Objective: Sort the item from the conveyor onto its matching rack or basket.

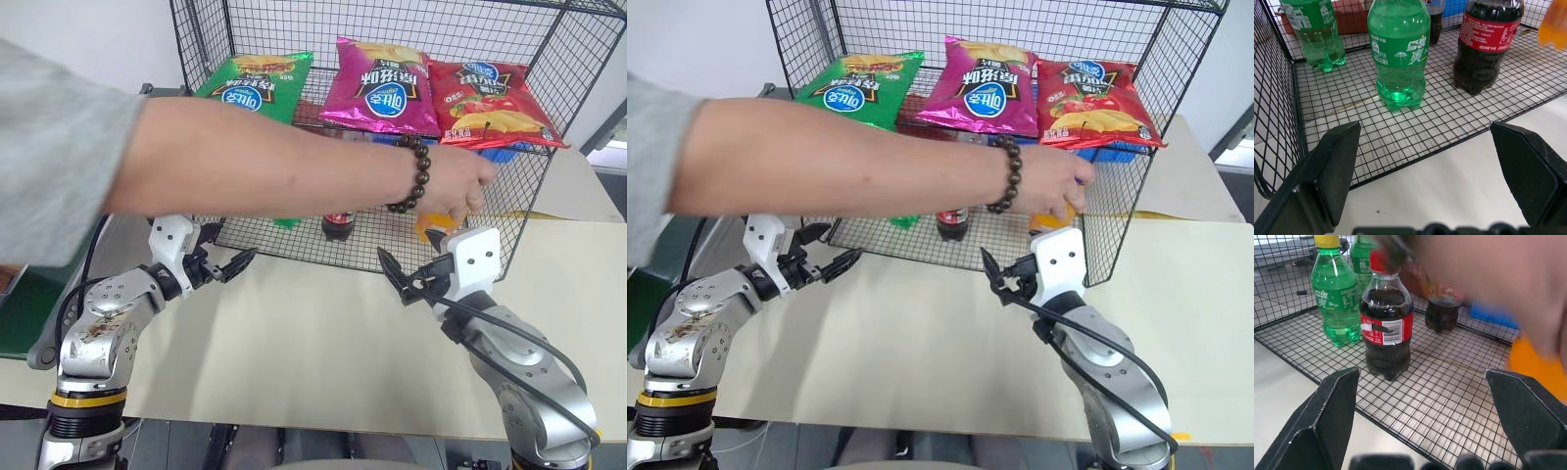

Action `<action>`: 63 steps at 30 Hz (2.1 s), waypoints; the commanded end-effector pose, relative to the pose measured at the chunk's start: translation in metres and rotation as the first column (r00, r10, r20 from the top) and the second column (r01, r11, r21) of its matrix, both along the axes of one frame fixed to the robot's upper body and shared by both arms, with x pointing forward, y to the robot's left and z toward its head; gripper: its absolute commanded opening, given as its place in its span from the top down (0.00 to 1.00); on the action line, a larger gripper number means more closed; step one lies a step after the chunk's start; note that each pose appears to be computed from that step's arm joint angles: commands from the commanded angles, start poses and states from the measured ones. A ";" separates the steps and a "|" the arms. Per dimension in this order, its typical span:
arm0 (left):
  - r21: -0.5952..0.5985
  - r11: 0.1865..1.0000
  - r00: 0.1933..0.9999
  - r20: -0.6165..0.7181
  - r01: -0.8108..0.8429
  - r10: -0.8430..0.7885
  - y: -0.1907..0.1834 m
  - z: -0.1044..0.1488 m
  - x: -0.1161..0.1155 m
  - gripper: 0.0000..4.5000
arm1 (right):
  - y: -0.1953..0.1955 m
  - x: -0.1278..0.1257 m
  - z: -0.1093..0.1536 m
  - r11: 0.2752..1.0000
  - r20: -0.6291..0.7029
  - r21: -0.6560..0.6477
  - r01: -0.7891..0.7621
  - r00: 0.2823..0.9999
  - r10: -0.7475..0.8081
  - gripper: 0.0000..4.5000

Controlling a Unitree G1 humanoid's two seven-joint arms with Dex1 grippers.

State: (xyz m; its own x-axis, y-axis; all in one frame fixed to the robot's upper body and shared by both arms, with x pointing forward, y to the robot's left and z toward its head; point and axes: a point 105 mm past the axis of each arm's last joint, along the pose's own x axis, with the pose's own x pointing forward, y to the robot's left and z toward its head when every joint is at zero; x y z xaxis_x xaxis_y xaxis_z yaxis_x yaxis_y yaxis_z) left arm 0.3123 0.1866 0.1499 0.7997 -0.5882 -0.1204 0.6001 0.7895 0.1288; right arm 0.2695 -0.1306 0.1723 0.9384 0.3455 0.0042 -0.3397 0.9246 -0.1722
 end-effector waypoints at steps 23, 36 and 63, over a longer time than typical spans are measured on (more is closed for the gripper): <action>-0.078 0.969 0.964 0.112 -0.233 0.240 0.064 0.034 0.003 0.00 | 0.016 0.001 0.027 0.991 0.094 -0.009 -0.134 0.987 0.134 0.00; -0.242 0.807 0.780 0.219 -0.538 0.586 0.135 0.061 0.009 0.00 | 0.084 -0.005 0.108 0.658 0.096 -0.054 -0.751 0.652 0.752 0.00; -0.286 0.655 0.634 0.173 -0.700 0.754 0.211 0.057 -0.005 0.00 | 0.103 -0.004 0.144 0.566 0.166 -0.098 -0.818 0.548 0.820 0.00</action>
State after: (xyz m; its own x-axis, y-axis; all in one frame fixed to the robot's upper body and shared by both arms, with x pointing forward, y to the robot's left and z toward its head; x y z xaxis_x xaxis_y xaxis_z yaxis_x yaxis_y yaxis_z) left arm 0.3092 0.3957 0.1857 0.9666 0.2214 0.1287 -0.2202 0.9752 -0.0241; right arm 0.2766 -0.0279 0.3032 0.2656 0.9606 0.0817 -0.9222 0.2778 -0.2688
